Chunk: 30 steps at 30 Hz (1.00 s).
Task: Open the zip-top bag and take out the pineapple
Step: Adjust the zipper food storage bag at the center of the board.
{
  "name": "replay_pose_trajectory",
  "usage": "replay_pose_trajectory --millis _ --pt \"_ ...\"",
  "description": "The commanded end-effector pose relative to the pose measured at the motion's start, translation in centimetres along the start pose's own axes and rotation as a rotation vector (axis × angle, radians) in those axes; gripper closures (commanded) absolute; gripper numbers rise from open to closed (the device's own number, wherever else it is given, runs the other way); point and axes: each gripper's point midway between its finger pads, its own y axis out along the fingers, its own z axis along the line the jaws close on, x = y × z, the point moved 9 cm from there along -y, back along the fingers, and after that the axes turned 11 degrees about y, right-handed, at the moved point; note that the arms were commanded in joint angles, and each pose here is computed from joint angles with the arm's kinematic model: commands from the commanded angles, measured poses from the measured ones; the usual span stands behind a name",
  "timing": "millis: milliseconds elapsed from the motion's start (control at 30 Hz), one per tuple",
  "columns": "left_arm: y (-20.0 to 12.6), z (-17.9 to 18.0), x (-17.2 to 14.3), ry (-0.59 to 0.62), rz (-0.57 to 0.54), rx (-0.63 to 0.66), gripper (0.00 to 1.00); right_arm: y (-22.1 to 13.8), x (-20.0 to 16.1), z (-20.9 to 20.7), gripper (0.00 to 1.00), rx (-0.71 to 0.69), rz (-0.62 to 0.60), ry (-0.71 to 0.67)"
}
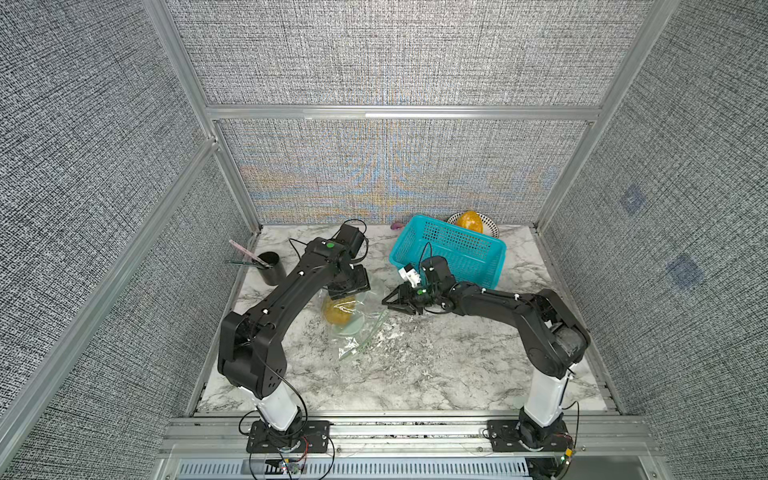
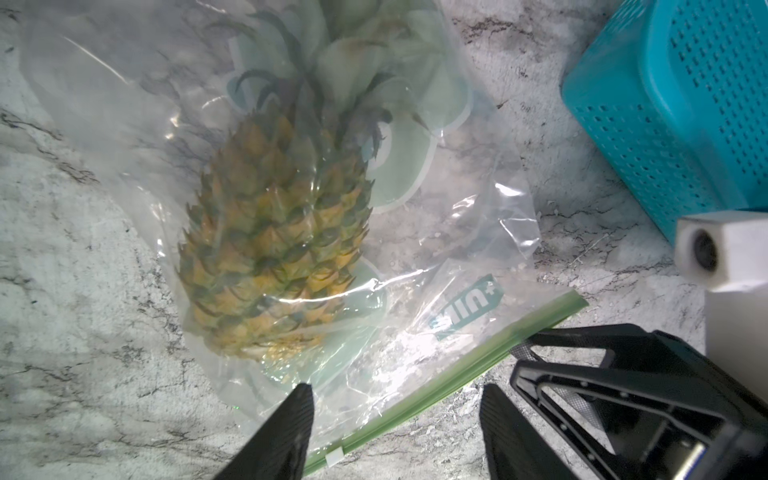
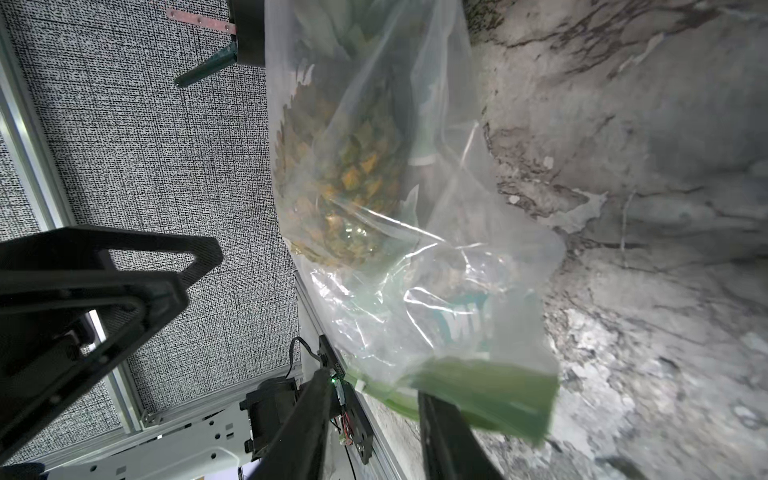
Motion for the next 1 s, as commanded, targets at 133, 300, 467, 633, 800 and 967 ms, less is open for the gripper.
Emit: replay_pose_trajectory --millis 133,300,467,633,800,967 --pt "-0.2 -0.6 -0.1 0.01 -0.005 -0.008 0.33 0.3 0.3 0.2 0.91 0.024 0.008 0.0" --pt "0.0 -0.7 -0.8 0.015 0.005 -0.001 0.33 -0.3 0.2 0.7 0.99 0.077 -0.001 0.0" --pt "-0.3 -0.9 -0.9 0.024 -0.005 0.001 0.34 -0.8 0.3 1.8 1.0 0.131 -0.003 -0.028" --pt "-0.6 -1.1 -0.9 0.041 -0.013 -0.002 0.34 -1.1 0.2 2.7 1.0 0.21 0.001 -0.052" --pt "-0.4 -1.4 -1.1 0.055 -0.016 0.0 0.34 -1.0 0.1 2.2 0.88 0.246 0.007 -0.02" --pt "-1.0 -1.2 -1.2 0.05 -0.043 0.0 0.34 -0.3 0.5 1.4 0.57 0.169 0.006 -0.018"
